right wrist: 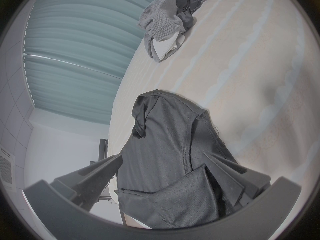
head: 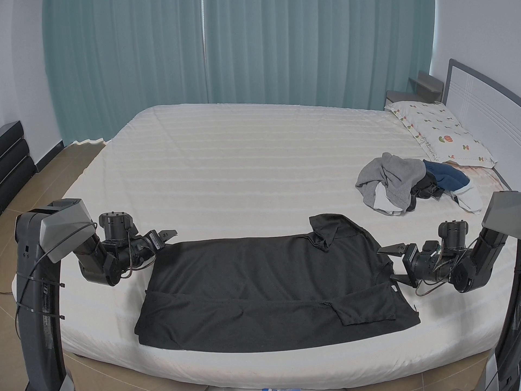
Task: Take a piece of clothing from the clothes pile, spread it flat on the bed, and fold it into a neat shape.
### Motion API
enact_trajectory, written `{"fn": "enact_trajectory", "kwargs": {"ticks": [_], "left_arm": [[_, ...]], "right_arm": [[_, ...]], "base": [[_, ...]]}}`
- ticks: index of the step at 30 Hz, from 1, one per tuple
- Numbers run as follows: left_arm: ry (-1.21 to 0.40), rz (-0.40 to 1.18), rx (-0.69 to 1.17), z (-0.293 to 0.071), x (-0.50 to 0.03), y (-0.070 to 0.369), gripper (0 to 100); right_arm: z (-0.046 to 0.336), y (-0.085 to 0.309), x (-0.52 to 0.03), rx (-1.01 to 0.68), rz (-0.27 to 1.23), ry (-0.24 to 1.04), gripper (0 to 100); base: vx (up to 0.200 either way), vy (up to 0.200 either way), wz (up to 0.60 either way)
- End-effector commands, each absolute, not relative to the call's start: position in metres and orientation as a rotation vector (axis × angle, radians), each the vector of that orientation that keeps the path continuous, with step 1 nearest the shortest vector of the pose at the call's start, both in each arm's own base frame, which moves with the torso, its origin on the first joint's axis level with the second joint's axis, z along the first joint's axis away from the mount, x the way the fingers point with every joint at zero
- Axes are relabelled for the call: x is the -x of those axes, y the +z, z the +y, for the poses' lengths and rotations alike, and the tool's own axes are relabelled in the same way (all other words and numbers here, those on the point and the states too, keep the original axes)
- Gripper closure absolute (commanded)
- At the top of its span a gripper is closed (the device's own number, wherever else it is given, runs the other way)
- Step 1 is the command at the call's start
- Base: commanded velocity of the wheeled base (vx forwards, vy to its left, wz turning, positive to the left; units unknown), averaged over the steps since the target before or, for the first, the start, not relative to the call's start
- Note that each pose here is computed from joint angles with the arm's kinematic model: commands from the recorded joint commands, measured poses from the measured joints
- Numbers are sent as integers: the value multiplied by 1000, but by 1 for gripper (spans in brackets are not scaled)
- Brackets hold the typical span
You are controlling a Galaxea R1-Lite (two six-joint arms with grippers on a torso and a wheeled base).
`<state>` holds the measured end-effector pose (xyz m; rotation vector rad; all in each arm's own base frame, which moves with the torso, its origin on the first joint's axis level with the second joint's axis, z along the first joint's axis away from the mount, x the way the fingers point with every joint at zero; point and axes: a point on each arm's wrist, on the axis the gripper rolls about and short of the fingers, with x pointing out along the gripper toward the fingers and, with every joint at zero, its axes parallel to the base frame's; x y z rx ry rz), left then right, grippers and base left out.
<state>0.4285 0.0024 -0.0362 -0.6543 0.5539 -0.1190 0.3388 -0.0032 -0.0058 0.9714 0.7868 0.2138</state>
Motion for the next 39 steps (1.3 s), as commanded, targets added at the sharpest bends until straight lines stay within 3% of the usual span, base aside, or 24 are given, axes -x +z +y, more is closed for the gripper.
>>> {"fn": "enact_trajectory", "kwargs": {"ticks": [1, 2, 3, 15, 23, 27, 34, 39], "left_arm": [[-130, 560, 649, -4, -435, -47, 0], [-132, 558, 649, -4, -436, -47, 0], [-131, 557, 648, -4, -436, -47, 100], [-63, 502, 640, 2, -436, -43, 100], [48, 461, 640, 0, -433, -43, 100], [59, 463, 687, -3, -433, -44, 100], [65, 479, 694, -3, -431, -49, 100], [72, 476, 727, -3, -432, -48, 100]], "right_arm": [[-3, -6, -339, -971, 786, 215, 0], [-3, -6, -339, -972, 787, 214, 0], [-3, -6, -339, -972, 787, 214, 0], [6, 12, -350, -933, 711, 226, 0], [31, 33, -394, -839, 608, 250, 0], [48, 45, -421, -815, 678, 260, 0], [102, 23, -436, -669, 783, 362, 0], [124, 10, -444, -623, 868, 359, 0]], "base": [[0, 0, 0], [0, 0, 0], [0, 0, 0], [0, 0, 0], [0, 0, 0], [0, 0, 0], [0, 0, 0], [0, 0, 0]]}}
